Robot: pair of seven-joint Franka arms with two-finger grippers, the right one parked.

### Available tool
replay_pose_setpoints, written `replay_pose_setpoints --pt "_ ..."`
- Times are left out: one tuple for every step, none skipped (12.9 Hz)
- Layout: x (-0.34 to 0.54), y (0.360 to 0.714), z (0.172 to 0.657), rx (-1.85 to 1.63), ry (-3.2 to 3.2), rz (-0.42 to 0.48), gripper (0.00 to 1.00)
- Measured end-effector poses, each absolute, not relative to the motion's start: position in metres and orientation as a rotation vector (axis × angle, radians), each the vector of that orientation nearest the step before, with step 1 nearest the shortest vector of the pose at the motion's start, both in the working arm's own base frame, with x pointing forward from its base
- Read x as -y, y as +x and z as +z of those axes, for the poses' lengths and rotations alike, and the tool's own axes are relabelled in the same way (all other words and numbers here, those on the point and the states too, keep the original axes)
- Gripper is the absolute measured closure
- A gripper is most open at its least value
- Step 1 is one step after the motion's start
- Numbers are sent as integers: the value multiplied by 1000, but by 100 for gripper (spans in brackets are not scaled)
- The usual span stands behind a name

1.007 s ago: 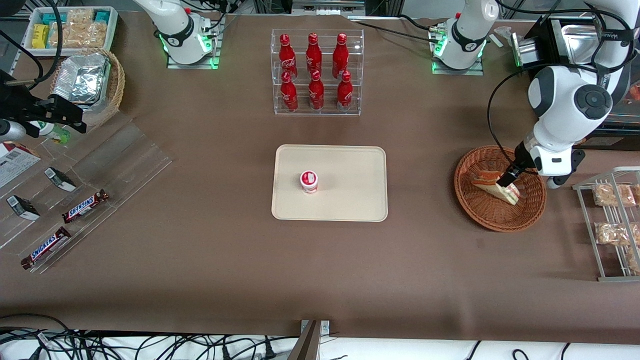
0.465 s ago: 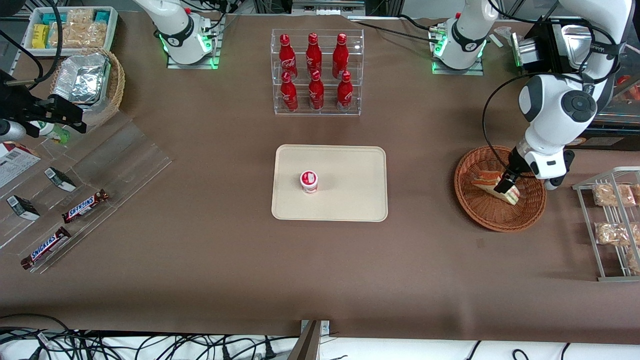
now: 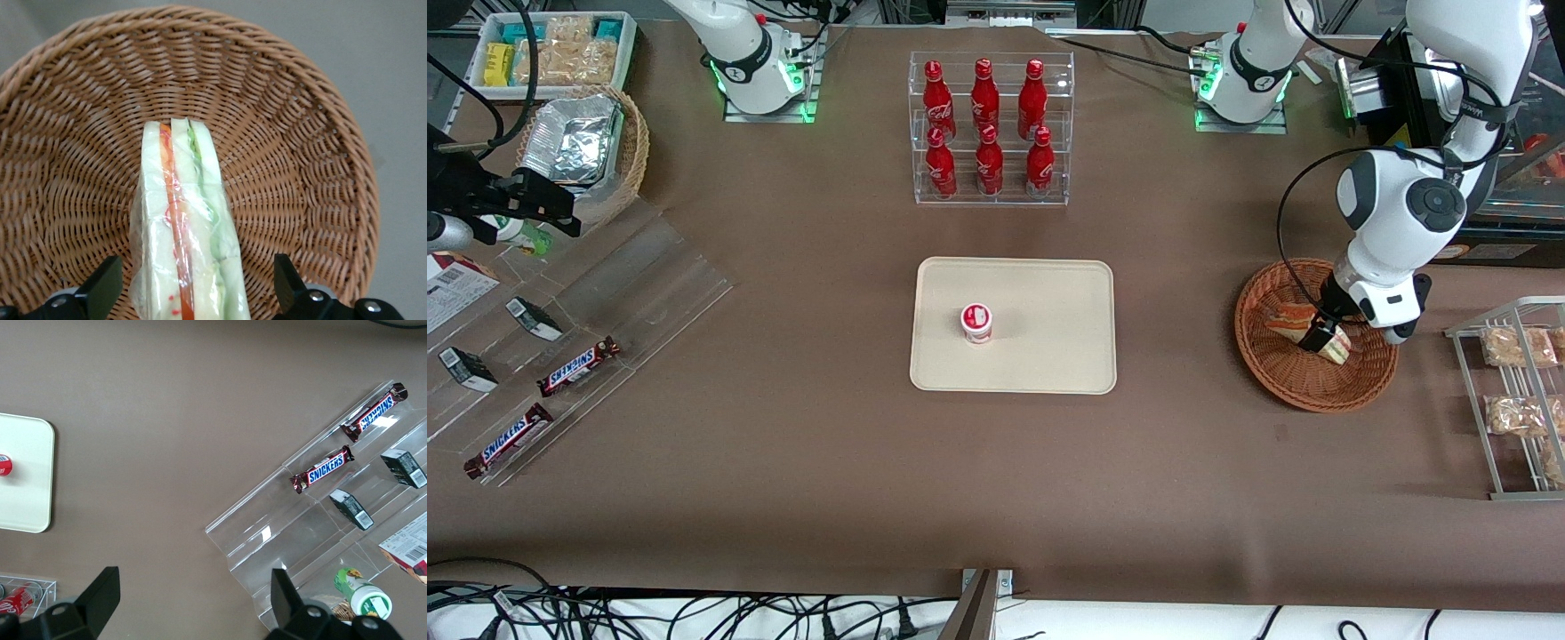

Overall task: Place sandwich from basket to tray
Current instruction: 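Close the left gripper on the wrapped sandwich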

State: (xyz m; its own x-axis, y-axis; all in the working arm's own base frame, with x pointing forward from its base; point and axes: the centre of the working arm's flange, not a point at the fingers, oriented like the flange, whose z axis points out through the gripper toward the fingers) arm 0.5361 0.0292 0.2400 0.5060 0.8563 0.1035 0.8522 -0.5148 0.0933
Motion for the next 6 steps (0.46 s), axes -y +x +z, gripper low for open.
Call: replay_pose_setpoints --pt "-29 536 236 -1537 2699 208 0" --pt "-30 535 234 -1542 2698 203 0" --pt "-31 535 232 -1550 2696 200 0" --pt "-33 535 231 -1557 2694 199 10" --pt "-34 535 230 -1566 2690 197 22" --pt "-35 534 229 -1580 2683 194 34"
